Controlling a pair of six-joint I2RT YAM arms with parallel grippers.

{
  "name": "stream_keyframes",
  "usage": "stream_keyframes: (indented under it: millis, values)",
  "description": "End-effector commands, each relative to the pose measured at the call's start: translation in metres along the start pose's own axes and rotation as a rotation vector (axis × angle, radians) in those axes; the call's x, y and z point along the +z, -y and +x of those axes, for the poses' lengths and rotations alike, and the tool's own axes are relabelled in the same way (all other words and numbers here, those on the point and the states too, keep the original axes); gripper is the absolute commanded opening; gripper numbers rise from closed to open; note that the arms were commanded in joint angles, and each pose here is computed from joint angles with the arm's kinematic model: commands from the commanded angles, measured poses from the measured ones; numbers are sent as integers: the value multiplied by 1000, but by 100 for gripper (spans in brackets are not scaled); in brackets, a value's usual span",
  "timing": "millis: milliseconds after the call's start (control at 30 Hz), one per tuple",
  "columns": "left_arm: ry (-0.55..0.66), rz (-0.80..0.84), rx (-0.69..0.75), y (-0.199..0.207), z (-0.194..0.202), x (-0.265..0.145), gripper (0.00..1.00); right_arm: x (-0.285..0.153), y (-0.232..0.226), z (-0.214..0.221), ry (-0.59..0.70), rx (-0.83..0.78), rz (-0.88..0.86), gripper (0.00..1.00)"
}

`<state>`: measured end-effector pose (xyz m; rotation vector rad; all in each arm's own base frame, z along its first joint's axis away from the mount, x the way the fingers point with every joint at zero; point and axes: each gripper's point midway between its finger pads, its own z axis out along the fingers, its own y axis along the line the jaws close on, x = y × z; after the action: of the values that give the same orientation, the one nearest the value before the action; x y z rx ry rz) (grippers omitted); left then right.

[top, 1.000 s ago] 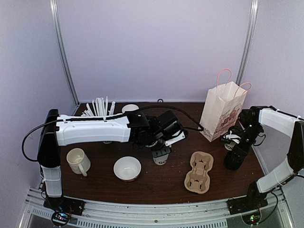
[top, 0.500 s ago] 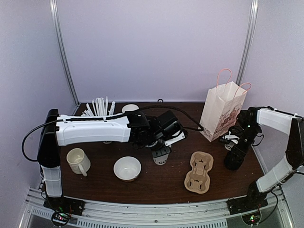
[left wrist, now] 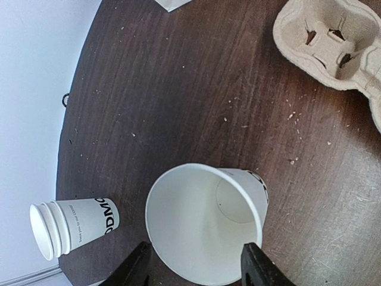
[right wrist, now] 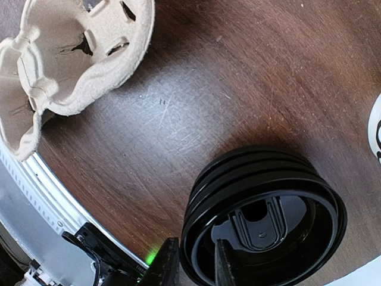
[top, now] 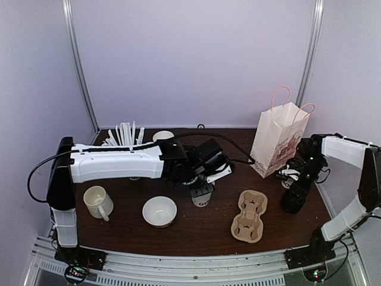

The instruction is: Pack the takeout coffee

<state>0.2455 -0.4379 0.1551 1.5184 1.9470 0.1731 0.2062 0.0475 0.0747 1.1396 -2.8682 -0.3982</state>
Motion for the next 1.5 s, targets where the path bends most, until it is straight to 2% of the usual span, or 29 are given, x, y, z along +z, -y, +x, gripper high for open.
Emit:
stream_keyframes:
  millis: [0,333,633,900,1000,1133,1200,1267,1333,1467]
  values:
    - [13,-20,-9,-4,-3,-5,51,4,1,3,-22,5,2,23]
    - [9,-30,-8,-6,-2,-5,52,2,-1,4,-27,10,-7,14]
    - [16,-40,-5,-9,-4,-7,52,-38,-22,1,46,6,4,13]
    - [23,-40,1,-10,-8,-9,52,-29,-16,9,1,13,22,12]
    - [19,-41,2,-11,-6,-8,52,-25,-24,8,-3,1,-43,12]
    - [21,-45,1,-11,-6,-10,52,-27,-30,6,11,-21,-68,21]
    - [19,-47,0,-11,-5,-9,52,-29,-40,6,31,-87,-93,31]
    - [16,-48,-1,-11,-5,-8,52,-24,-41,6,36,-123,-77,45]
    - [16,-45,1,-11,-6,-7,52,-18,-40,9,12,-156,-60,52]
    - [14,-46,3,-11,-6,-6,52,0,-37,13,-60,-183,-46,55]
